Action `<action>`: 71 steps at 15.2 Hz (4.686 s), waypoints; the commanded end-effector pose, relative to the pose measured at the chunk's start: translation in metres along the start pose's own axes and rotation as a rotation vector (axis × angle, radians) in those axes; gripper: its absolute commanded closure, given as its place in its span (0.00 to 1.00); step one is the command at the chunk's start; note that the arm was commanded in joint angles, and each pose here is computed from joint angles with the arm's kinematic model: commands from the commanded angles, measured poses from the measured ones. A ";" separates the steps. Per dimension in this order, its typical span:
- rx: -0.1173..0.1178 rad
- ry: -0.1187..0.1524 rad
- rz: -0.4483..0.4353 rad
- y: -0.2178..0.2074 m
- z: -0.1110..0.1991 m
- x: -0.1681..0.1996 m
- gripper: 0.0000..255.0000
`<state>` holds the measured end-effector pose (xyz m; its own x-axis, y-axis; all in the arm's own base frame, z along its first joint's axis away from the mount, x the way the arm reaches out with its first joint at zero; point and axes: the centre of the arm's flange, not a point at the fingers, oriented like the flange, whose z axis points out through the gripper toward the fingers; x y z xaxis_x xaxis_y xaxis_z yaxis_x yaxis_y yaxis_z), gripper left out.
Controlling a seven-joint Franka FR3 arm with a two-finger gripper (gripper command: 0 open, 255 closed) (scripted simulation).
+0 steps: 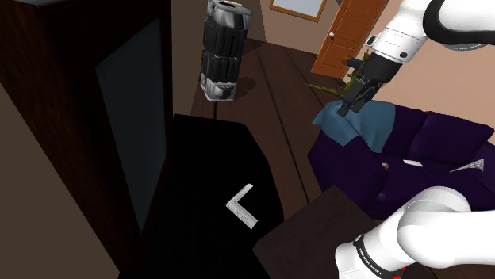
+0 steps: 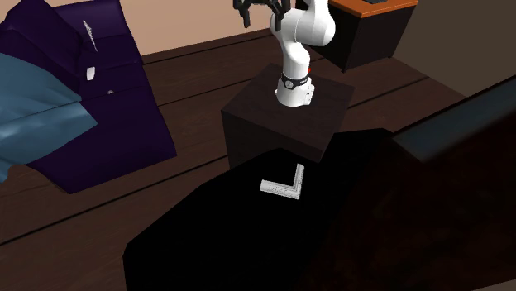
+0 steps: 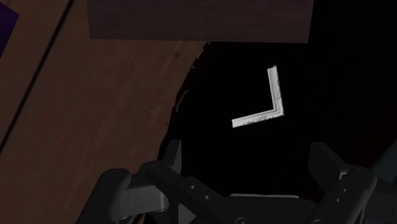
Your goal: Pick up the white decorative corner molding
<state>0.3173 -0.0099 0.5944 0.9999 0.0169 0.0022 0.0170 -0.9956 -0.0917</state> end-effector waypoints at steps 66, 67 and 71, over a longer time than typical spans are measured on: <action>-0.065 -0.002 0.561 -0.180 0.489 0.123 1.00; -0.065 -0.002 0.561 -0.180 0.484 0.123 1.00; -0.065 -0.002 0.561 -0.182 0.463 0.123 1.00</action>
<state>0.4380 0.2165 0.1449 0.8557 -0.5165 -0.0308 -0.5171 -0.8557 -0.0179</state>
